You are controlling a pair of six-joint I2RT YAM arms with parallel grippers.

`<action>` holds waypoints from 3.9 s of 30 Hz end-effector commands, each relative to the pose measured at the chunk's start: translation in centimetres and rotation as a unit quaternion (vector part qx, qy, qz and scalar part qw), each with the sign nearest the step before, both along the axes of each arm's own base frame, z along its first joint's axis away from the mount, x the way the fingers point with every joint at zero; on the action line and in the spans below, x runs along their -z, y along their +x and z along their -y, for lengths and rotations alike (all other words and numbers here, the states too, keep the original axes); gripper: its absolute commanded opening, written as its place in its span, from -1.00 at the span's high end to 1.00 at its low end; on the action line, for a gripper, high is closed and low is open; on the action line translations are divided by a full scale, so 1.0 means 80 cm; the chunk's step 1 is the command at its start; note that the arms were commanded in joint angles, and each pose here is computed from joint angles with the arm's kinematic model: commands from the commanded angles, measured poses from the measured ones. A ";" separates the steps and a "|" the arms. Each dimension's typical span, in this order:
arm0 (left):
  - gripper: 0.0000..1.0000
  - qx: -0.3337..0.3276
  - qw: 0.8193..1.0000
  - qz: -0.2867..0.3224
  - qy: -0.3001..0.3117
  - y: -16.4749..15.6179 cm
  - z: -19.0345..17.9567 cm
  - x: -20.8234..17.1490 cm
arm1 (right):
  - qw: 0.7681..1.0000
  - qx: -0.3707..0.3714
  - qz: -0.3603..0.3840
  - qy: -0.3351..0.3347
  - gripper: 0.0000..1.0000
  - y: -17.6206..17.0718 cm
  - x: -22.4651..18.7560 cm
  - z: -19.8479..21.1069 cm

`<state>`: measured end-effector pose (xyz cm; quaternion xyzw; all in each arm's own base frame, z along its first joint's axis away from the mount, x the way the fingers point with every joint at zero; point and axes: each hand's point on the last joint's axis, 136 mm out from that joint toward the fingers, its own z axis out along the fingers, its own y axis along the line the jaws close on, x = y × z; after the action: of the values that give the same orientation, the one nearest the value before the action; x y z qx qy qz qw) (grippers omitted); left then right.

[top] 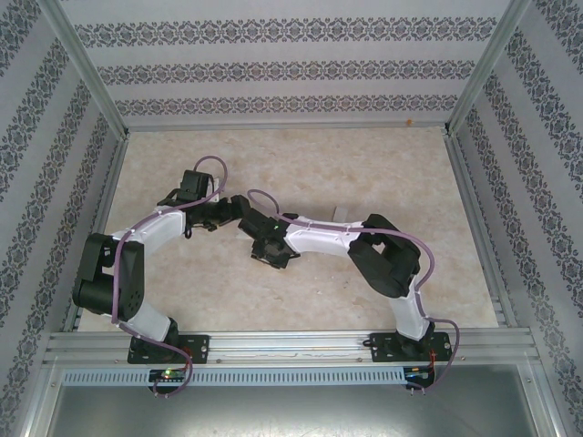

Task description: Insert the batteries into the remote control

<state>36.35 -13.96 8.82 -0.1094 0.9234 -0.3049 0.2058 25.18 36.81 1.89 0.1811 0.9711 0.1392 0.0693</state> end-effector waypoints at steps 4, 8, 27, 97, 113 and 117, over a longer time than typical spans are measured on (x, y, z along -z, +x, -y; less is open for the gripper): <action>-0.70 -0.003 1.000 0.012 -0.010 0.006 -0.004 -0.001 | 0.999 -0.002 -0.033 -0.037 0.51 -0.009 0.024 0.020; -0.70 -0.002 1.000 0.010 -0.013 0.006 -0.003 0.000 | 0.999 -0.019 -0.034 -0.032 0.80 -0.004 0.023 0.020; -0.70 0.000 1.000 0.009 -0.010 -0.001 -0.005 -0.002 | 0.986 -0.149 0.071 0.012 0.73 0.062 -0.055 0.028; 0.23 0.023 0.993 -0.117 0.003 -0.027 0.008 0.120 | 0.964 -0.204 0.170 0.002 0.92 0.112 -0.022 0.013; 0.22 0.018 0.993 -0.113 0.007 -0.024 0.006 0.114 | 0.960 -0.220 0.174 0.002 0.92 0.108 -0.025 0.009; 0.21 0.019 0.994 -0.111 0.010 -0.022 0.006 0.114 | 0.955 -0.230 0.187 0.012 0.89 0.106 -0.042 0.005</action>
<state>35.05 -13.36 2.32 -0.1457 0.9368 -0.2977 0.1122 33.35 34.73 3.64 -0.0534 0.9678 0.1645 0.1830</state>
